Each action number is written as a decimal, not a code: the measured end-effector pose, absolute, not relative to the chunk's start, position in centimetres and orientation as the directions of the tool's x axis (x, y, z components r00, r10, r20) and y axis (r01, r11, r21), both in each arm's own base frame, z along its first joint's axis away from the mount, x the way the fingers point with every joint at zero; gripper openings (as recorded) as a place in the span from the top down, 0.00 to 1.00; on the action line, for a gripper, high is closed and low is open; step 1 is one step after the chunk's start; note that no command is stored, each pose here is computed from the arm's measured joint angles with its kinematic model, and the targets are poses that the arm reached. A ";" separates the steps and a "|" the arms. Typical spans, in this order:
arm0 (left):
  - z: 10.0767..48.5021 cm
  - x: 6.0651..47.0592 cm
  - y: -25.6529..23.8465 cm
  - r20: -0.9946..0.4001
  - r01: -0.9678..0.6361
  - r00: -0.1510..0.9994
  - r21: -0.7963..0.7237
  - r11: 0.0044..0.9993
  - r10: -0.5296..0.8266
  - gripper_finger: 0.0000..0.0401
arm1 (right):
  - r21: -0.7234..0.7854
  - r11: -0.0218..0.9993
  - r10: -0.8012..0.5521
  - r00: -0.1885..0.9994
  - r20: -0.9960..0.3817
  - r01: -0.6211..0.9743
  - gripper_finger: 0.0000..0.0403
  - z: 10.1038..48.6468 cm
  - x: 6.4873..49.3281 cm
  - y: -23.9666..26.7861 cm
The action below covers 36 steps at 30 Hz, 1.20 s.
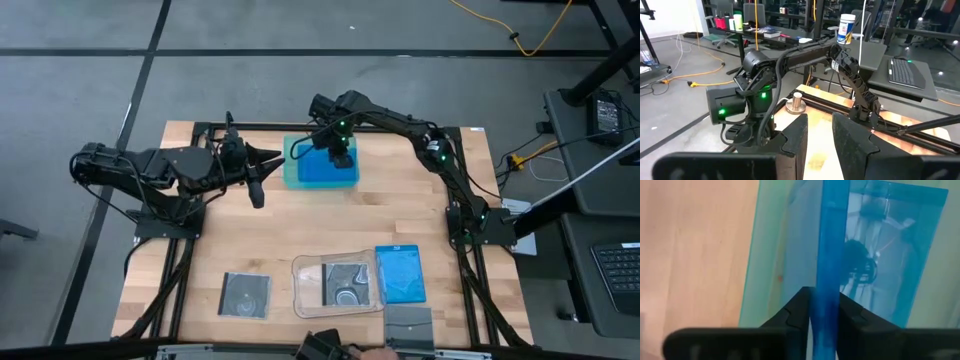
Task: Pick & place jewel cases by type
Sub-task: Put the top blue CD case into the green bin, then put the top black CD case into the transparent bin
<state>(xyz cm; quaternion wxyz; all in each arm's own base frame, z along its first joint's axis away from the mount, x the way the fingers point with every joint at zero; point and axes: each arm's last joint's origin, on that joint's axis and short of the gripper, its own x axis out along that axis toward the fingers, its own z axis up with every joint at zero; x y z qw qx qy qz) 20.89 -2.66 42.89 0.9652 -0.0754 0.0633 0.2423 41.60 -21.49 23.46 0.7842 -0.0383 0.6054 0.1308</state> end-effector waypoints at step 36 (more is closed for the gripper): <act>39.5 19.6 -3.1 -0.490 -0.405 0.810 -0.072 0.911 0.322 0.80 | -0.022 1.000 -0.020 0.431 -0.902 0.001 0.69 30.2 43.1 -17.7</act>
